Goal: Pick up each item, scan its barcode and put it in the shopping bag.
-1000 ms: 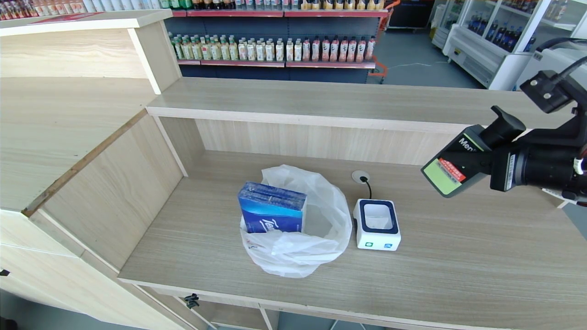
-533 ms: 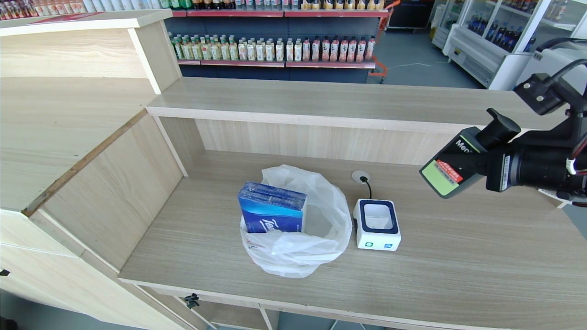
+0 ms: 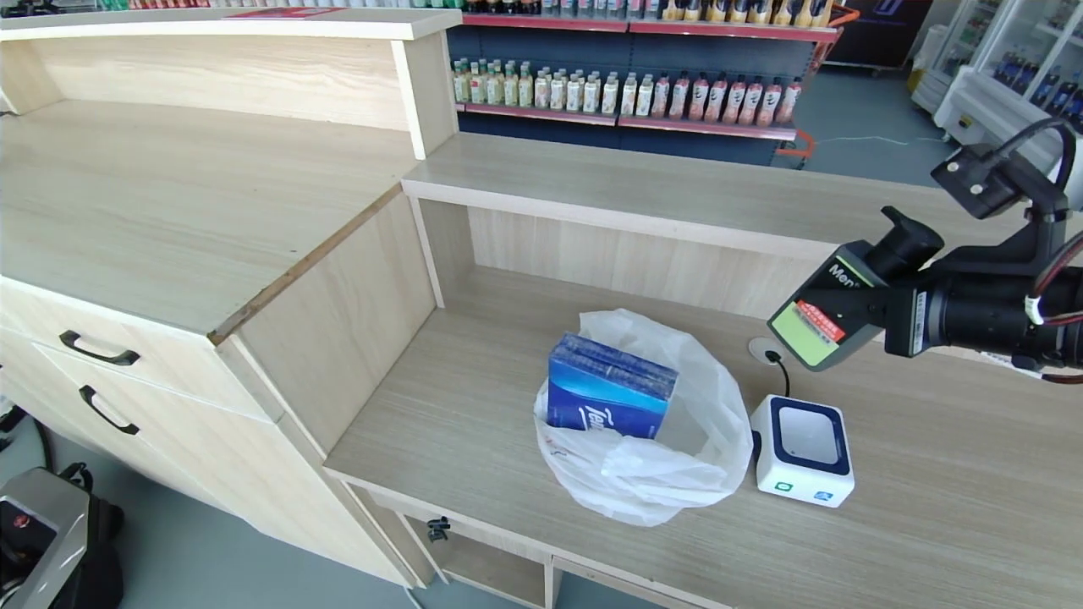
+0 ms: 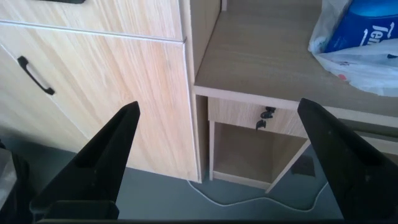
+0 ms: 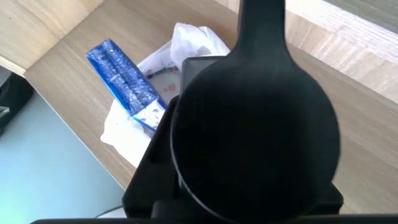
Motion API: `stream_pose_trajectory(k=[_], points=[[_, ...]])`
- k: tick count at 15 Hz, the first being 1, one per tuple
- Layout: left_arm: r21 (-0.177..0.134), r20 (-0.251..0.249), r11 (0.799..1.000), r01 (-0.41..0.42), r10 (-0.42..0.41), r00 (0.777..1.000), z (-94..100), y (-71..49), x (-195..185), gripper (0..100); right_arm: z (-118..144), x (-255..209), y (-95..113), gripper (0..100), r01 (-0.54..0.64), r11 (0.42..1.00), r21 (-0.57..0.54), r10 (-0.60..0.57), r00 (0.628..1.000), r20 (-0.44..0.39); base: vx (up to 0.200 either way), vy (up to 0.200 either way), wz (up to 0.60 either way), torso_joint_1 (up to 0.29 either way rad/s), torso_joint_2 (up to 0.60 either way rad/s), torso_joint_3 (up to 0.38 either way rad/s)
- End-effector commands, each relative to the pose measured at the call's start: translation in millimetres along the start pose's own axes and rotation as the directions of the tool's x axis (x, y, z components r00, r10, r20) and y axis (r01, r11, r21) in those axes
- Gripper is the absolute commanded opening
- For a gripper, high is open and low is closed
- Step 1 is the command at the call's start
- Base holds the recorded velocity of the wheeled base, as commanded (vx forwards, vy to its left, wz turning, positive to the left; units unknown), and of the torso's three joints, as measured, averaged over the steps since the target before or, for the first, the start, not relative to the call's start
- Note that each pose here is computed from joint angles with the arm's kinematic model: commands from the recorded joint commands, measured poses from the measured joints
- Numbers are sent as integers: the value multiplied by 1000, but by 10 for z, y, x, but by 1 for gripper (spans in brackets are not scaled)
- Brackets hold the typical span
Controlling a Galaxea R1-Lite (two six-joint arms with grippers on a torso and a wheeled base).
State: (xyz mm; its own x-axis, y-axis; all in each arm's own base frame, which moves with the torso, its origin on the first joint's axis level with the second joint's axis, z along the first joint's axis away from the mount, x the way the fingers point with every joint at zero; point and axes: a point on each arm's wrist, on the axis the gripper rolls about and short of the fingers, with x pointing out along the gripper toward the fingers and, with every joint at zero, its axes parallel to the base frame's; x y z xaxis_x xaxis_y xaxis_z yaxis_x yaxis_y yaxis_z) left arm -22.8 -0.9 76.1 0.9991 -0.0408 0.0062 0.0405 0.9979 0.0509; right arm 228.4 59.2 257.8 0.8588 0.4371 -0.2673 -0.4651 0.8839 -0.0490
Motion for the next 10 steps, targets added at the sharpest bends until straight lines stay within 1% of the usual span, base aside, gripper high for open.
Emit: stream_pose_trajectory(k=[1,2,3,4,5,6,8,9,10], points=[[0,0,1000,1,-1,1000,0,0,0,100,-49,83,-12,0,-14,1000,9,14,999,-31,0,0,0,0,0,0],[0,0,1000,1,-1,1000,0,0,0,100,-103,160,-32,0,-12,1000,25,13,998,-55,0,0,0,0,0,0],[0,0,1000,1,-1,1000,0,0,0,100,-169,231,-94,0,6,999,47,-2,997,-81,0,0,0,0,0,0],[0,0,1000,1,-1,1000,0,0,0,100,-221,316,-164,0,26,994,110,-16,995,-98,0,0,0,0,0,0],[0,0,1000,1,-1,1000,0,0,0,100,-234,381,-205,0,37,983,182,-20,995,-94,0,0,0,0,0,0],[0,0,1000,-1,1,1000,0,0,0,100,-278,473,-257,0,35,965,259,-9,995,-99,0,0,0,0,0,0],[0,0,1000,1,-1,1000,0,0,0,100,-398,562,-371,0,20,950,311,24,990,-137,0,0,0,0,0,0],[0,0,1000,1,-1,1000,0,0,0,100,-452,617,-444,0,-11,924,381,70,988,-140,0,0,0,0,0,0],[0,0,1000,1,-1,1000,0,0,0,100,-451,666,-484,0,-13,906,422,74,989,-129,0,0,0,0,0,0]])
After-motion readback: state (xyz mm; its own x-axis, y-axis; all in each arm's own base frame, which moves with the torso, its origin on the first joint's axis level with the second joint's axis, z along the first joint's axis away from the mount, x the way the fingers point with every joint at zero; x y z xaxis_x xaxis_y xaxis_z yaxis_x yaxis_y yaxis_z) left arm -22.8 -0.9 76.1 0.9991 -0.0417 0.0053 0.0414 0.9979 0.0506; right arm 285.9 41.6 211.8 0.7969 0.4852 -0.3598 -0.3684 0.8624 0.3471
